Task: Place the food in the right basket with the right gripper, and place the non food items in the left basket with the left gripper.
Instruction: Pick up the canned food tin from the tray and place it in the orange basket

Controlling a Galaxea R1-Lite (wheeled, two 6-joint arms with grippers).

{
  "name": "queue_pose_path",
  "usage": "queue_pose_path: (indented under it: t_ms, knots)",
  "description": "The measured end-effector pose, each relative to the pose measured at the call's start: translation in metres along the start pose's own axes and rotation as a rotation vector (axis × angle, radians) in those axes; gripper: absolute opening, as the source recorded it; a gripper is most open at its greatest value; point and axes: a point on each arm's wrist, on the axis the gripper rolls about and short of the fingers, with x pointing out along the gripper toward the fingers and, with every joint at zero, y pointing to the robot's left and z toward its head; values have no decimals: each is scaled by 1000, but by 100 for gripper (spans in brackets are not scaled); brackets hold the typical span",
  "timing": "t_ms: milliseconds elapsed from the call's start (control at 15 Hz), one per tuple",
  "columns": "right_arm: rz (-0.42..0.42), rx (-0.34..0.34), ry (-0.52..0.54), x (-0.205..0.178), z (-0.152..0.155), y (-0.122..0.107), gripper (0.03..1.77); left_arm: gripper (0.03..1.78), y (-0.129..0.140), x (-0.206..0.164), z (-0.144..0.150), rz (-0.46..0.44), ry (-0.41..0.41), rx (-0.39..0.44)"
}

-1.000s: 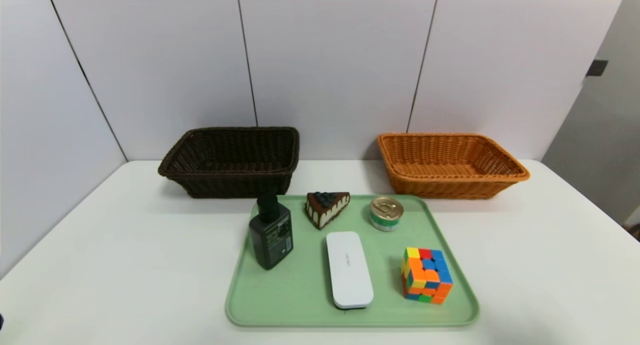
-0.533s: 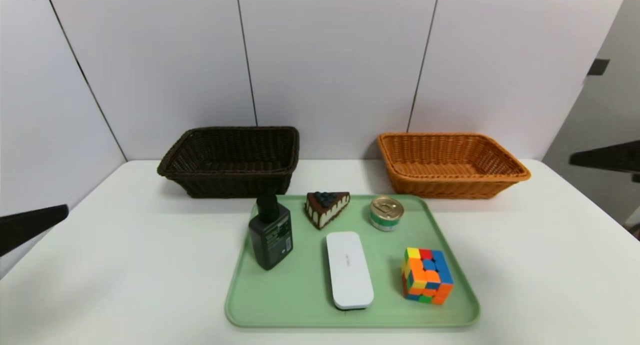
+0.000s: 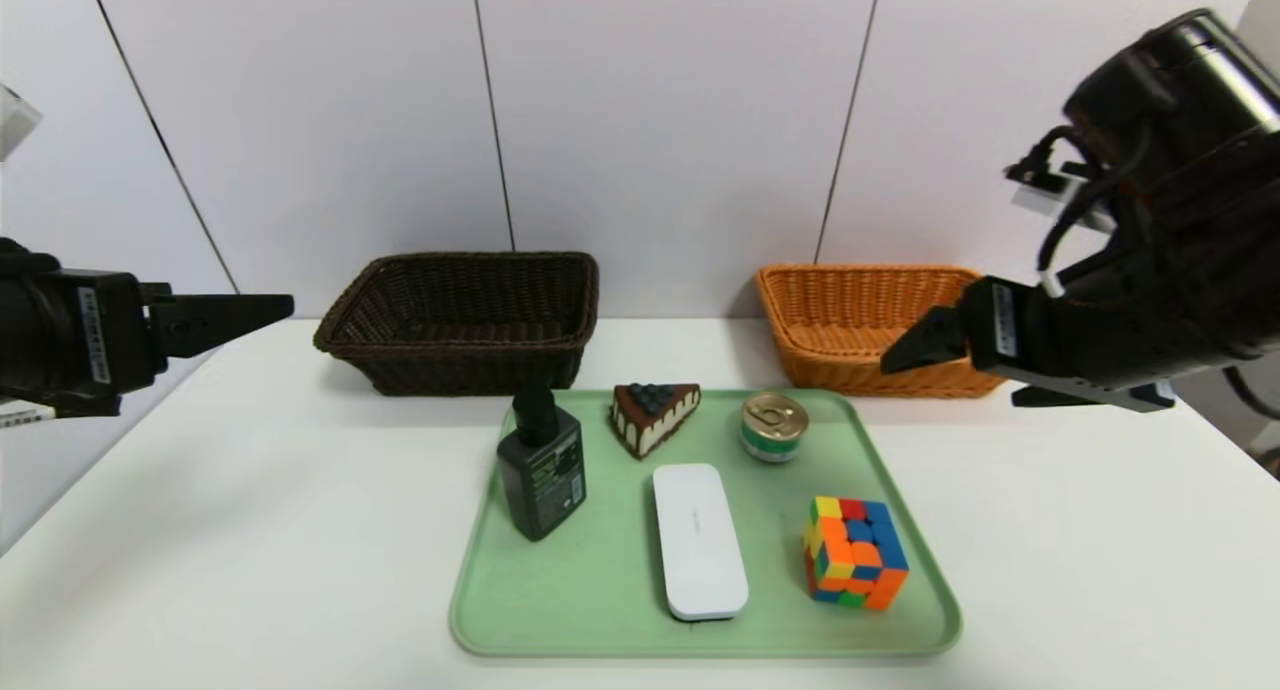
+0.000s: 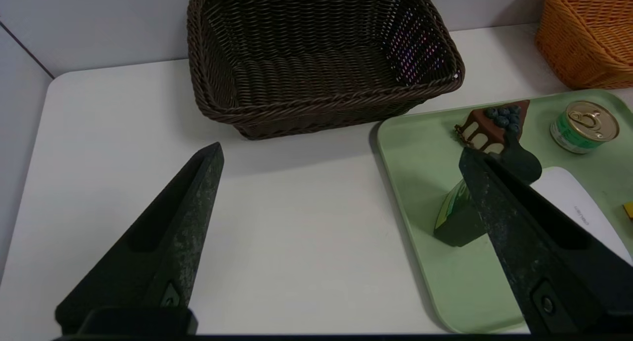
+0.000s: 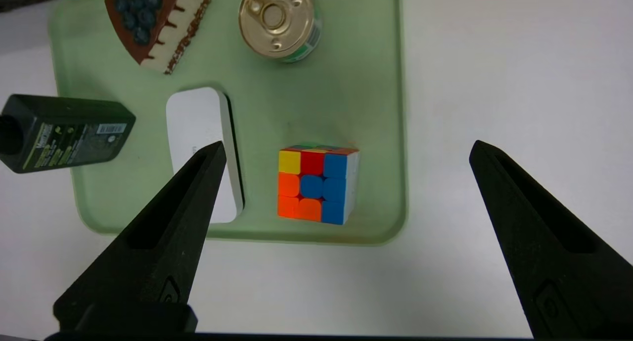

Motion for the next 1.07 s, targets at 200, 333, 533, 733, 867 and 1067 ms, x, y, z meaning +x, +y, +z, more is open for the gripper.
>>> queue_pose_path:
  t_ms: [200, 333, 533, 733, 867, 1067]
  knots:
    - [2, -32, 53, 26, 3, 29, 170, 169, -7, 15, -5, -4, 72, -86]
    - [-18, -21, 92, 44, 5, 46, 170, 169, -16, 18, -11, -10, 132, -106]
    - [-92, -18, 117, 77, 5, 68, 170, 169, -20, 18, -11, -27, 138, -101]
    - [-163, -32, 112, 105, 4, 78, 170, 169, -20, 14, -12, -31, 134, -100]
    - [-191, -31, 130, 123, 3, 80, 170, 169, -20, 11, -13, -32, 131, -100]
    - [-212, -24, 150, 140, 0, 81, 170, 169, -20, 6, -14, -33, 128, -100]
